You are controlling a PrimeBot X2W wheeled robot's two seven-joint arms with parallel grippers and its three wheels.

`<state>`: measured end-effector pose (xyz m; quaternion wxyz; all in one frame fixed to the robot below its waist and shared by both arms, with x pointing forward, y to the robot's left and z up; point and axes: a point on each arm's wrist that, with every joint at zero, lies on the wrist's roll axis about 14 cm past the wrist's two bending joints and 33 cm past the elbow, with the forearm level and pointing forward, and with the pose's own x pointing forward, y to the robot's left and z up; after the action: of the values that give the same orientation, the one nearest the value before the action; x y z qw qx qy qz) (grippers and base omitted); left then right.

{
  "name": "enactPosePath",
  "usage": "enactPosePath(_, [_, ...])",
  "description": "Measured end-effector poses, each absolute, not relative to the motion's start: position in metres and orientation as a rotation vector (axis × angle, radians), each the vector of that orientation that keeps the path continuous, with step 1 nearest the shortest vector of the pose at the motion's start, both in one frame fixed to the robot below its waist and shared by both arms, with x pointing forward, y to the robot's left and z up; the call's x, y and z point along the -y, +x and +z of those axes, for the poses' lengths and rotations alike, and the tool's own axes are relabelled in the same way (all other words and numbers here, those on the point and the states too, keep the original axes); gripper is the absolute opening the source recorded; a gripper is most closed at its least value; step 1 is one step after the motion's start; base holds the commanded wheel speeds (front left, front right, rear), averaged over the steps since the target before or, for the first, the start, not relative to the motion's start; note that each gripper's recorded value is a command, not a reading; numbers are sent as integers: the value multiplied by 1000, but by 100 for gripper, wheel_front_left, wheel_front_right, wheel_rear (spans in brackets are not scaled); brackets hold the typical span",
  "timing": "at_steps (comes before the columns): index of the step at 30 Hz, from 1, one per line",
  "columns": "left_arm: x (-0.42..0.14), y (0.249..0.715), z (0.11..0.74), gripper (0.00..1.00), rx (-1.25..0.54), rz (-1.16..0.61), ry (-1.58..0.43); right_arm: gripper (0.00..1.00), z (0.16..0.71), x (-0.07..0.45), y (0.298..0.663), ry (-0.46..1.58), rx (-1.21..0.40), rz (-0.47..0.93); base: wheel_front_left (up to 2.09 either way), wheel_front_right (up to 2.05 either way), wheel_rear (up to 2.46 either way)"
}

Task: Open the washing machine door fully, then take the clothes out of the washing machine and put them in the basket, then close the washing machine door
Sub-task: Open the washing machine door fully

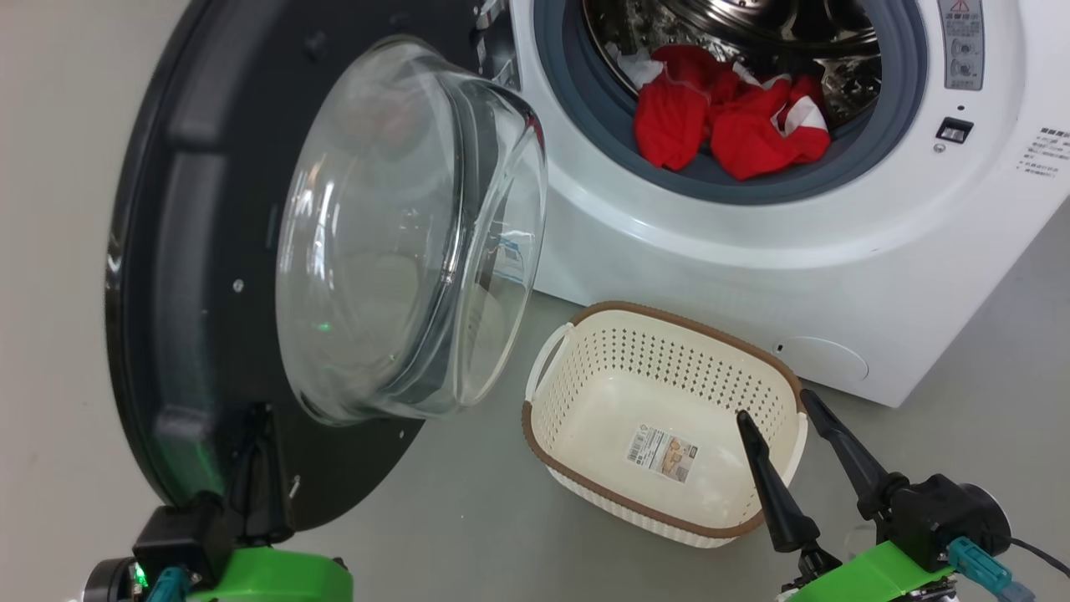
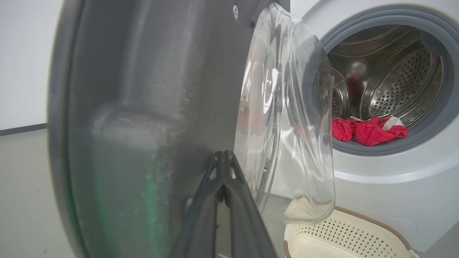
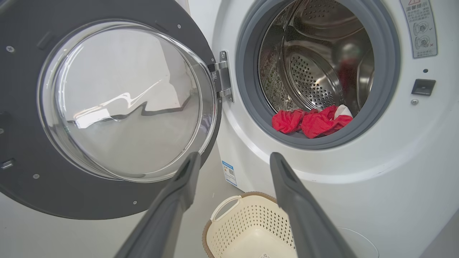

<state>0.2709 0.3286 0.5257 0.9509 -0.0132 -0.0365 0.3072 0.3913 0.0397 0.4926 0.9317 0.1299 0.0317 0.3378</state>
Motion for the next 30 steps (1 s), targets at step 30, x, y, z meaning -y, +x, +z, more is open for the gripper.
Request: enactPosePath(30, [-392,284,531,0,82,792,17,100,474,-40,413,197,-117,689,0,0,0])
